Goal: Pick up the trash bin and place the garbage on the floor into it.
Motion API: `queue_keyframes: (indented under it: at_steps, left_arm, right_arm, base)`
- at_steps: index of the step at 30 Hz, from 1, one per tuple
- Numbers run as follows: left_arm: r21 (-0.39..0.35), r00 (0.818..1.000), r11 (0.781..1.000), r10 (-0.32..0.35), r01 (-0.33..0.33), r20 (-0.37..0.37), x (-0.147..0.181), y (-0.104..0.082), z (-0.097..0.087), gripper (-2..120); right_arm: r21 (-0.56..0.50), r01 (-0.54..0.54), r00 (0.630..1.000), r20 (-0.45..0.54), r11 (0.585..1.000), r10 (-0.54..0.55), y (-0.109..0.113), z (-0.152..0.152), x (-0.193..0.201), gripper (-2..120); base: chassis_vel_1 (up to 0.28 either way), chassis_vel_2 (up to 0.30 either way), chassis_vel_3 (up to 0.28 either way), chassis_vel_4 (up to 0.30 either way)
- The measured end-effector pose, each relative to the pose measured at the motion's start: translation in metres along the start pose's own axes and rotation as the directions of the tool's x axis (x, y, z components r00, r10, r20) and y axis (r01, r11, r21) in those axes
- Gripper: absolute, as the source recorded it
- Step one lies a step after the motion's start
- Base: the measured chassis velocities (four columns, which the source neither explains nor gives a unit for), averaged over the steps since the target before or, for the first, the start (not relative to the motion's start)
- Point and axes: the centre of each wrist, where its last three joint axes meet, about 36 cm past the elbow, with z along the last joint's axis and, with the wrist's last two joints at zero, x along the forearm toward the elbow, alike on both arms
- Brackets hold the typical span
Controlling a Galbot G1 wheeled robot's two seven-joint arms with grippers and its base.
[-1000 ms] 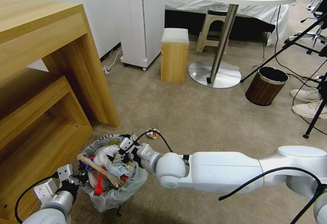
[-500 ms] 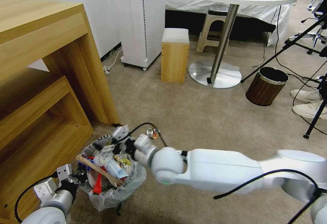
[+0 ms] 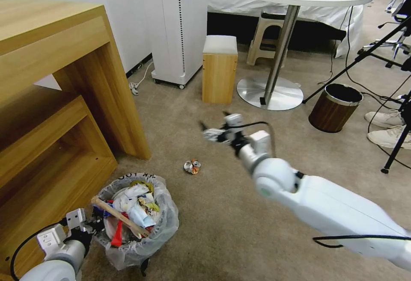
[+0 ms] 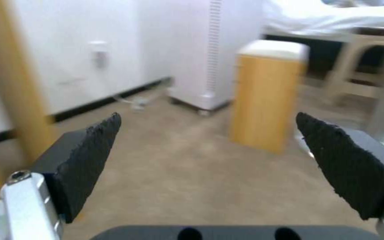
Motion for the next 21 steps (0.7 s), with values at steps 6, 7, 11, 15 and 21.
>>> queue_keyframes:
  at_steps: [6,7,11,15,21]
  left_arm:
    - [-0.001,1.000,1.000,0.001,-0.001,-0.001,0.001,0.000,0.000,0]
    - [-0.001,1.000,1.000,0.001,-0.001,0.000,0.001,0.000,0.000,0]
    - [-0.005,1.000,1.000,0.000,0.000,0.004,0.003,0.002,-0.002,0]
    - [-0.009,1.000,1.000,-0.004,0.004,0.004,0.003,0.005,-0.003,0]
    - [-0.010,1.000,1.000,-0.010,0.010,-0.002,0.002,0.010,-0.007,0]
  right_arm:
    - [0.056,-0.150,0.988,-0.015,0.987,0.151,-0.033,0.008,0.009,100]
    - [0.061,-0.168,0.985,-0.018,0.984,0.170,-0.036,0.010,0.010,100]
    - [0.088,-0.245,0.969,-0.003,0.965,0.246,-0.052,0.029,0.019,100]
    - [0.062,-0.298,0.955,0.013,0.953,0.298,-0.060,0.044,0.029,100]
    - [0.049,-0.343,0.939,0.015,0.938,0.343,-0.072,0.058,0.044,100]
  base:
    - [0.000,0.000,0.000,0.000]
    - [0.000,0.000,0.000,0.000]
    - [0.000,0.000,0.000,0.000]
    - [0.000,0.000,0.000,0.000]
    - [0.000,0.000,0.000,0.000]
